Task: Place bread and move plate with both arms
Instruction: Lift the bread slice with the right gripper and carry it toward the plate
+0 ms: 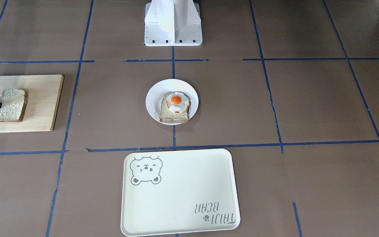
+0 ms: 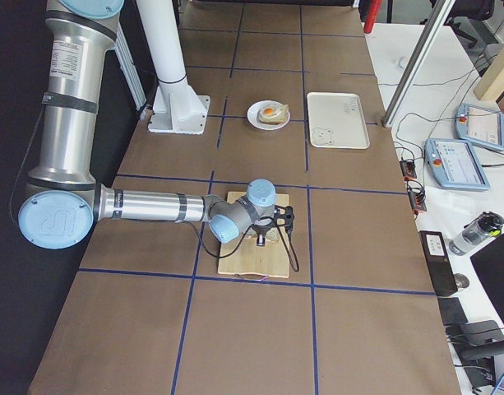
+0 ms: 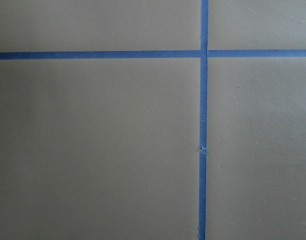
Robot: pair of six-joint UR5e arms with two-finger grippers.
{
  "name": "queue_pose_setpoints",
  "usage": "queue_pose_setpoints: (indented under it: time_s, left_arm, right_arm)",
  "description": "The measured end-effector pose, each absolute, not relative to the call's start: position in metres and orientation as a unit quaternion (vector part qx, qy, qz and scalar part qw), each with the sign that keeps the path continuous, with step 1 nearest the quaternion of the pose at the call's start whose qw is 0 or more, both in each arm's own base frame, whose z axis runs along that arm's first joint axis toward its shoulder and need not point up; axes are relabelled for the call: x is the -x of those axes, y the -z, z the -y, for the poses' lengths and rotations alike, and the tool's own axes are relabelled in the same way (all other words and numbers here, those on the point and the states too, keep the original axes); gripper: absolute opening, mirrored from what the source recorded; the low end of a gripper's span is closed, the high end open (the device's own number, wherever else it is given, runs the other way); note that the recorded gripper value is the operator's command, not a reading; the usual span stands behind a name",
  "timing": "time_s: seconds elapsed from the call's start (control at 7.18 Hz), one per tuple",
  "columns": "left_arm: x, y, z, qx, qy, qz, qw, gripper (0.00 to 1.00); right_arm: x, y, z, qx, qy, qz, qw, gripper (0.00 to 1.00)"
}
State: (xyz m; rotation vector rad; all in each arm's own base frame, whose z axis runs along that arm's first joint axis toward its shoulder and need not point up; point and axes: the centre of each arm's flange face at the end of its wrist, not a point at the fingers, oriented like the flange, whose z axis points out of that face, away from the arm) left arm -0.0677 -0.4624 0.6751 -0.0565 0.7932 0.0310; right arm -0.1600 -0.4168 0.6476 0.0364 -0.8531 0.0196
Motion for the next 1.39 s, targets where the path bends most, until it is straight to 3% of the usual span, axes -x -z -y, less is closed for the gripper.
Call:
queue_pose_setpoints:
  time_s: [0.84,1.39]
  left_arm:
    - [0.068,-0.672,0.463,0.024,-0.016,-0.387,0.922,1.00]
    - [0.068,-0.673,0.463,0.026,-0.015,-0.387,0.922,1.00]
  right_arm:
    - [0.103,-0.539,0.425,-0.064,-0.024,0.511,0.857,0.00]
    - [0.172,-0.393,0.486,-0.040,-0.079,0.587,0.805,0.00]
